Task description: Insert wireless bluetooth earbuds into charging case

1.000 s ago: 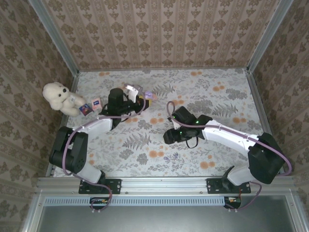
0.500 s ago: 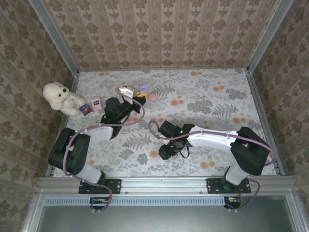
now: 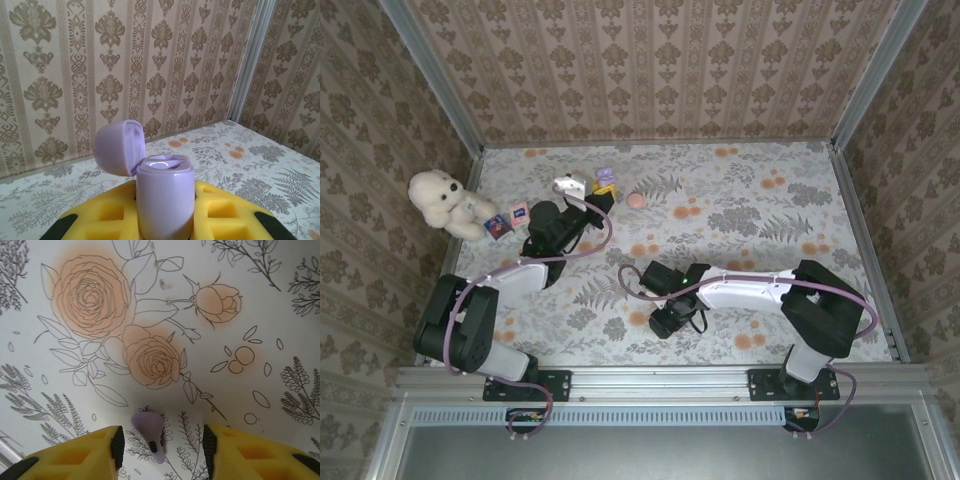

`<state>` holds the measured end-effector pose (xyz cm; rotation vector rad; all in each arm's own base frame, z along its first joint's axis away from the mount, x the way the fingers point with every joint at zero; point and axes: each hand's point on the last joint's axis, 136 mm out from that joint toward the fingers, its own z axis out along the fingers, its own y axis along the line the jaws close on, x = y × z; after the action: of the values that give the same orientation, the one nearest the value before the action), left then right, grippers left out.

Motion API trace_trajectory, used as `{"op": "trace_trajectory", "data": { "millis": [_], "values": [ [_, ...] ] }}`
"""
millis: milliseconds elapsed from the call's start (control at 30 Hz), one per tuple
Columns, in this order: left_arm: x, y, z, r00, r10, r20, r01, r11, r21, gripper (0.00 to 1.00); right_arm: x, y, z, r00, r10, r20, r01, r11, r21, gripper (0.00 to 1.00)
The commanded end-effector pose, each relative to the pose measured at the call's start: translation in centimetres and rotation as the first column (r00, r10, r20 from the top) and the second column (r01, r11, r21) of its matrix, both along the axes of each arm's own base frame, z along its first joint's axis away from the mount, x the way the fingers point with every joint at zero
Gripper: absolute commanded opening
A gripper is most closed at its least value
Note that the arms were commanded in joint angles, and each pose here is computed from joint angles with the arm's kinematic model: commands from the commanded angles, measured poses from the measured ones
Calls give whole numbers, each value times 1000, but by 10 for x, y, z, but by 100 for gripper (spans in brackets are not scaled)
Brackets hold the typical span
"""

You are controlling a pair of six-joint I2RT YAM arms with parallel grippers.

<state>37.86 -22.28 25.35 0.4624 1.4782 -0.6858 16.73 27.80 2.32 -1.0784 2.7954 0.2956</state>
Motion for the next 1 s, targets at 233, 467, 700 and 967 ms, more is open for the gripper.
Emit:
{"op": "trace_trajectory", "data": {
  "millis": [233, 467, 700, 967],
  "values": [
    [-3, 9, 10, 1000, 15, 3, -15, 1000, -17, 0, 1, 4, -9, 998, 62, 32, -59, 994, -94, 45],
    [-4, 10, 10, 1000, 12, -2, -12, 1000, -19, 0, -2, 1, -12, 997, 69, 33, -65, 990, -123, 44],
    [-4, 9, 11, 1000, 7, -2, -8, 1000, -22, 0, -4, -2, -12, 997, 67, 35, -61, 989, -132, 41],
    [-5, 9, 12, 1000, 5, 0, -5, 1000, -23, 0, -5, -3, -11, 997, 64, 36, -59, 989, -134, 37]
  ]
}}
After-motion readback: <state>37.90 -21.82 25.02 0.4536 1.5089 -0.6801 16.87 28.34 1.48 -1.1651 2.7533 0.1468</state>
